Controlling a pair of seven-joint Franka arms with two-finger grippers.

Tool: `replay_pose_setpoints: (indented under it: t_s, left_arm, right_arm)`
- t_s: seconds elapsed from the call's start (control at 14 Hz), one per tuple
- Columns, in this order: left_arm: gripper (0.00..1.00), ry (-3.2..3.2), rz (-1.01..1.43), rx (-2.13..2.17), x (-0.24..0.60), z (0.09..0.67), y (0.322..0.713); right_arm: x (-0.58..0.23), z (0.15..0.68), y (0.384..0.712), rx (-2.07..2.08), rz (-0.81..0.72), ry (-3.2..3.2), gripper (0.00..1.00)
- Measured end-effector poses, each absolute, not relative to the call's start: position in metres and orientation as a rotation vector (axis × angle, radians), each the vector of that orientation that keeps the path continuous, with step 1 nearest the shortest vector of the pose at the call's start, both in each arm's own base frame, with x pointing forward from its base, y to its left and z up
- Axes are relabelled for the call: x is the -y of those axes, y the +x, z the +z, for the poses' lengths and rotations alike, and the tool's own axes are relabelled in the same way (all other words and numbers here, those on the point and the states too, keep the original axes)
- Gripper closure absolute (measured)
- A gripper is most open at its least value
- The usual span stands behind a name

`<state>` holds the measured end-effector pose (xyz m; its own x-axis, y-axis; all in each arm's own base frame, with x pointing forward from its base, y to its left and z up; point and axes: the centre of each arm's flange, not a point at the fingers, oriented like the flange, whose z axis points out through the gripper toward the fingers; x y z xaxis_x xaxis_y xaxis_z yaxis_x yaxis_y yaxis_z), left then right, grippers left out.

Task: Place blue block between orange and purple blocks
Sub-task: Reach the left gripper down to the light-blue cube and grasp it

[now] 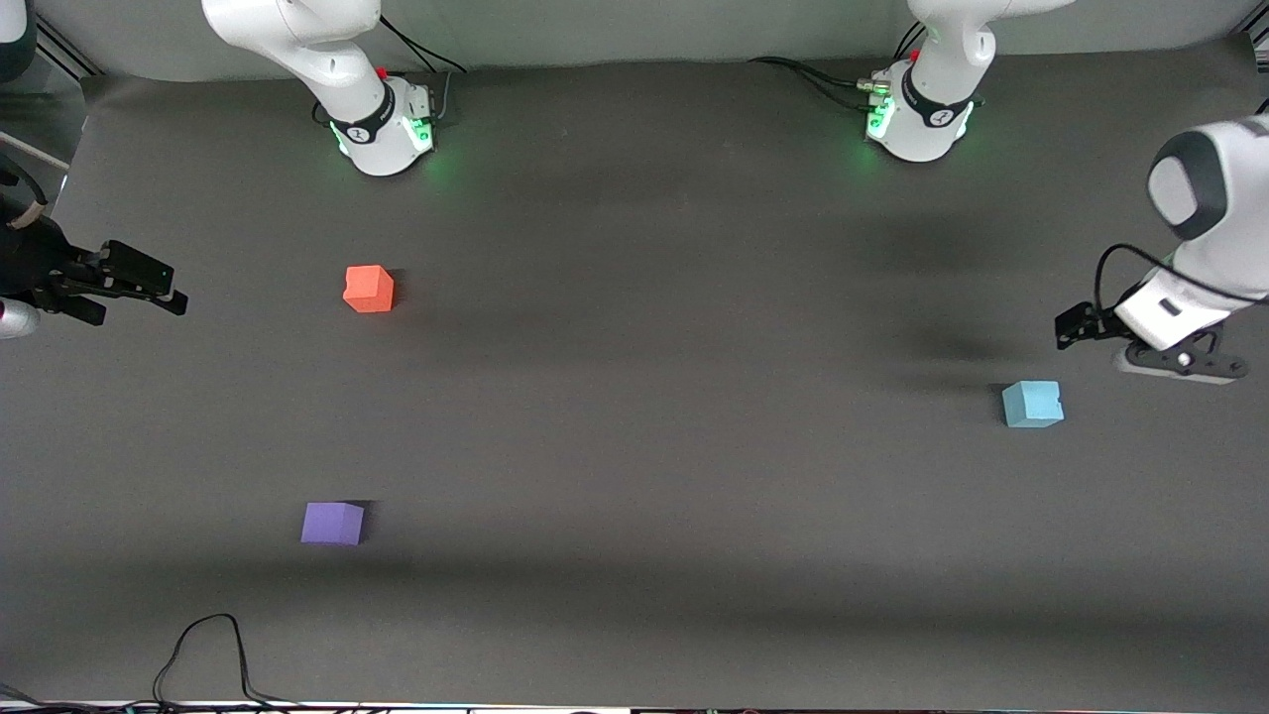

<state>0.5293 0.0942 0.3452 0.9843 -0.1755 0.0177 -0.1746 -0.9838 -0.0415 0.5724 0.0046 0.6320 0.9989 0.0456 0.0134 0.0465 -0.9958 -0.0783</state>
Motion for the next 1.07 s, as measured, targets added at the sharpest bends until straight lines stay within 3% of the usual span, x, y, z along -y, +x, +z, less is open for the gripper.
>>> replay_pose_setpoints:
  t_s: [0.5, 1.07]
  left_arm:
    - [0.0, -3.081, -0.013, -0.302, -0.095, 0.248, 0.543]
    - [0.01, -3.078, 0.003, -0.311, -0.094, 0.196, 0.543]
  right_arm:
    - [-0.006, 0.631, 0.574, 0.075, -0.02, -3.062, 0.0]
    - [-0.007, 0.629, 0.574, 0.077, -0.014, -3.062, 0.0]
